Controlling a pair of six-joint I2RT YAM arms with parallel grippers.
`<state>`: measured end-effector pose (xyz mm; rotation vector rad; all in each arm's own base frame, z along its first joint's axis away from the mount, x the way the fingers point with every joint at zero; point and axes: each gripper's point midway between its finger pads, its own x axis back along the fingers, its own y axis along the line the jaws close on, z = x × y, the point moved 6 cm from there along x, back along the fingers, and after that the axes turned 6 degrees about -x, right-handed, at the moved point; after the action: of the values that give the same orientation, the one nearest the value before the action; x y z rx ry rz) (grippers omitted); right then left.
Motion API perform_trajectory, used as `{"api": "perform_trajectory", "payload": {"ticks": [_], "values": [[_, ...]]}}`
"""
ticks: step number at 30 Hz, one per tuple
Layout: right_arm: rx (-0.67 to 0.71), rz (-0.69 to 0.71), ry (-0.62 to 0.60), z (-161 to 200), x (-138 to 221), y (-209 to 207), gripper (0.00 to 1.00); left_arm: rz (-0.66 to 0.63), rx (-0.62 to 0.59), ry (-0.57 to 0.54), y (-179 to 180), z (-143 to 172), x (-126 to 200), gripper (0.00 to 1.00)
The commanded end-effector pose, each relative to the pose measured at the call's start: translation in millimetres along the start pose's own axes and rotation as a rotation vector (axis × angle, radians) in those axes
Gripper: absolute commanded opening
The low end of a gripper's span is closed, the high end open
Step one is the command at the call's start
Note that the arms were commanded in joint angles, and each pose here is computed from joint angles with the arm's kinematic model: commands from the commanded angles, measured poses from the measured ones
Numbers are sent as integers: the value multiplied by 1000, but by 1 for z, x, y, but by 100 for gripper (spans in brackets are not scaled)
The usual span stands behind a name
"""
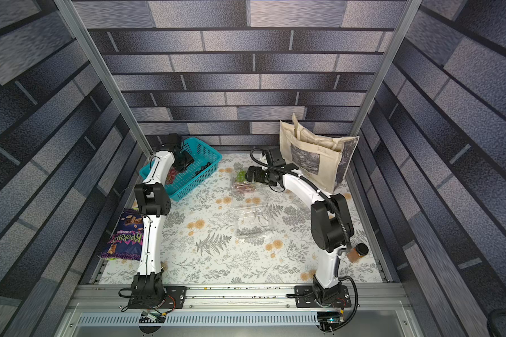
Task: Pack grapes into containers
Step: Pick up the grape from the basket.
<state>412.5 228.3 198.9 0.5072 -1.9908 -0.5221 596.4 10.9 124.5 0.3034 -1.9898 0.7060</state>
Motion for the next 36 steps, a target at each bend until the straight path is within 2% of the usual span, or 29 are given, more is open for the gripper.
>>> {"api": "perform_trajectory", "payload": {"ticks": [1, 4, 10, 13, 17, 22, 26, 30, 36], "values": [[18, -26, -26, -3, 12, 5, 100, -79, -115, -23, 6, -6, 25, 53], [20, -26, -26, -1, 14, 4, 100, -148, -166, -38, 13, -7, 30, 54], [15, -31, -34, -2, 15, 5, 100, -132, -155, -34, 21, -13, 30, 55], [9, -29, -33, -1, 14, 5, 100, -73, -145, -48, 18, -22, 42, 55], [7, -27, -32, 0, 12, 3, 100, -67, -168, -78, 14, -27, 52, 54], [1, -35, -36, 0, 11, 3, 100, -1, -85, 0, 6, -13, 46, 54], [1, -34, -32, 1, 10, 2, 100, 85, 45, 58, -7, -3, 38, 54], [7, -25, -32, 4, 11, 0, 100, 102, 106, 12, -22, -4, 41, 53], [6, -25, -33, 6, 10, -4, 100, 15, 346, -46, -12, -6, 38, 53]]}}
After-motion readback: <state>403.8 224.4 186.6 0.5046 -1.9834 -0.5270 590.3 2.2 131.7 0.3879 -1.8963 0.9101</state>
